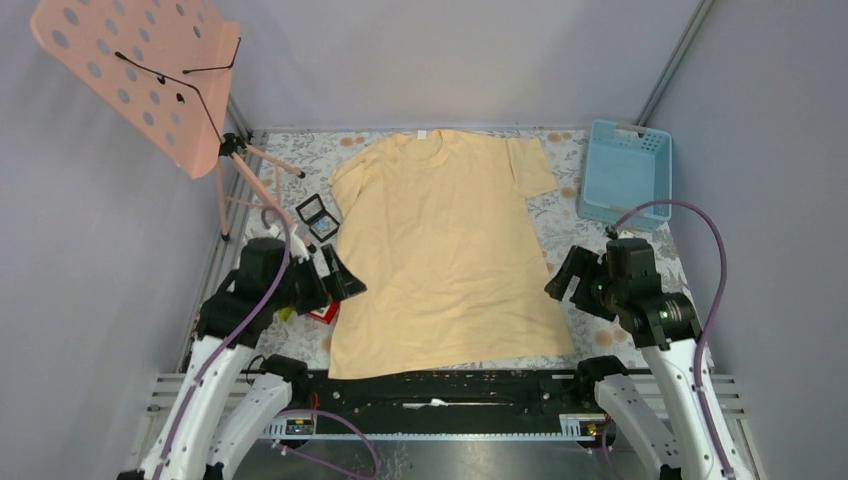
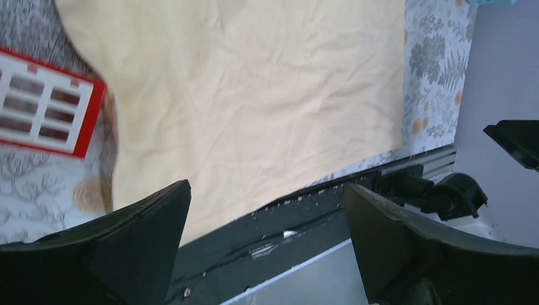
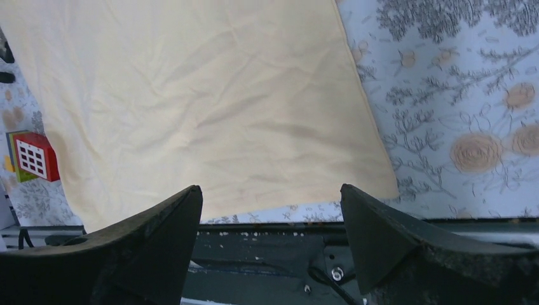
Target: Pin the brooch onto the clothing
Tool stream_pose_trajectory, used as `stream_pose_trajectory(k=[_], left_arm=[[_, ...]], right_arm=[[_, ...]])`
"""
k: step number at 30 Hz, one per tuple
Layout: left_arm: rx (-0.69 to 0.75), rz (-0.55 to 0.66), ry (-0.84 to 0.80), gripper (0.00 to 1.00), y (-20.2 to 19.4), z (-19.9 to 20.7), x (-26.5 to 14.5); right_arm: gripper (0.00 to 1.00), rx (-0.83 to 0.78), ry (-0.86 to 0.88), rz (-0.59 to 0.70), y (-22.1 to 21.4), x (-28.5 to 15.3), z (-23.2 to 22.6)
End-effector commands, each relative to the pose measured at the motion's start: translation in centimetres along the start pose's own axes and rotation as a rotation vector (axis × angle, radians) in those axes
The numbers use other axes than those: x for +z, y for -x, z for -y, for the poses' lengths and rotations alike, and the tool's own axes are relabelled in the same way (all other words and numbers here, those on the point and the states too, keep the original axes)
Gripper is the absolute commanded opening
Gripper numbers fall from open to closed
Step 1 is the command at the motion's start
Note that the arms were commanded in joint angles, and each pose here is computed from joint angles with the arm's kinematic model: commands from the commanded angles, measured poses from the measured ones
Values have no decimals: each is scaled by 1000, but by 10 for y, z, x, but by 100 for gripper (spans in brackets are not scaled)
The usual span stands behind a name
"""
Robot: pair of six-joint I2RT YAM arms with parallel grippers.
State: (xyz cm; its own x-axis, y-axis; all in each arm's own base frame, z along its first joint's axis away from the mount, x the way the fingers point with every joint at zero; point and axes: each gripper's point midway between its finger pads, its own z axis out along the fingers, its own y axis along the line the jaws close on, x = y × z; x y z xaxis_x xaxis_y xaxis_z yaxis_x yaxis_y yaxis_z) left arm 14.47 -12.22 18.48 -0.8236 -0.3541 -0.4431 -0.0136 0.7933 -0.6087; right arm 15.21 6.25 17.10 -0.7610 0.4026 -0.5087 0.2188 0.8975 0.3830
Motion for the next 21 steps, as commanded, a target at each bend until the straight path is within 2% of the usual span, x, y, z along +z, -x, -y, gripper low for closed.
stream_pose_trajectory(k=[1,4,10,14,18,21], left_arm=[[72,183,-96,99,78,42,17],[98,227,-26,99,109,38,35],[130,238,150,99,142,9,72],[147,245,336,99,159,-23,85],[126,249,434,99,169,-44,105],[112,294,488,99,185,-55,119]], right_arm=[[88,-54,87,71,34,18,-26],[88,-48,84,48,42,43,-31],[88,-40,94,-36,45,87,-40],[87,-47,132,-52,43,100,-48],[87,-40,175,-42,40,107,-53],[87,-43,203,-51,37,109,-57]])
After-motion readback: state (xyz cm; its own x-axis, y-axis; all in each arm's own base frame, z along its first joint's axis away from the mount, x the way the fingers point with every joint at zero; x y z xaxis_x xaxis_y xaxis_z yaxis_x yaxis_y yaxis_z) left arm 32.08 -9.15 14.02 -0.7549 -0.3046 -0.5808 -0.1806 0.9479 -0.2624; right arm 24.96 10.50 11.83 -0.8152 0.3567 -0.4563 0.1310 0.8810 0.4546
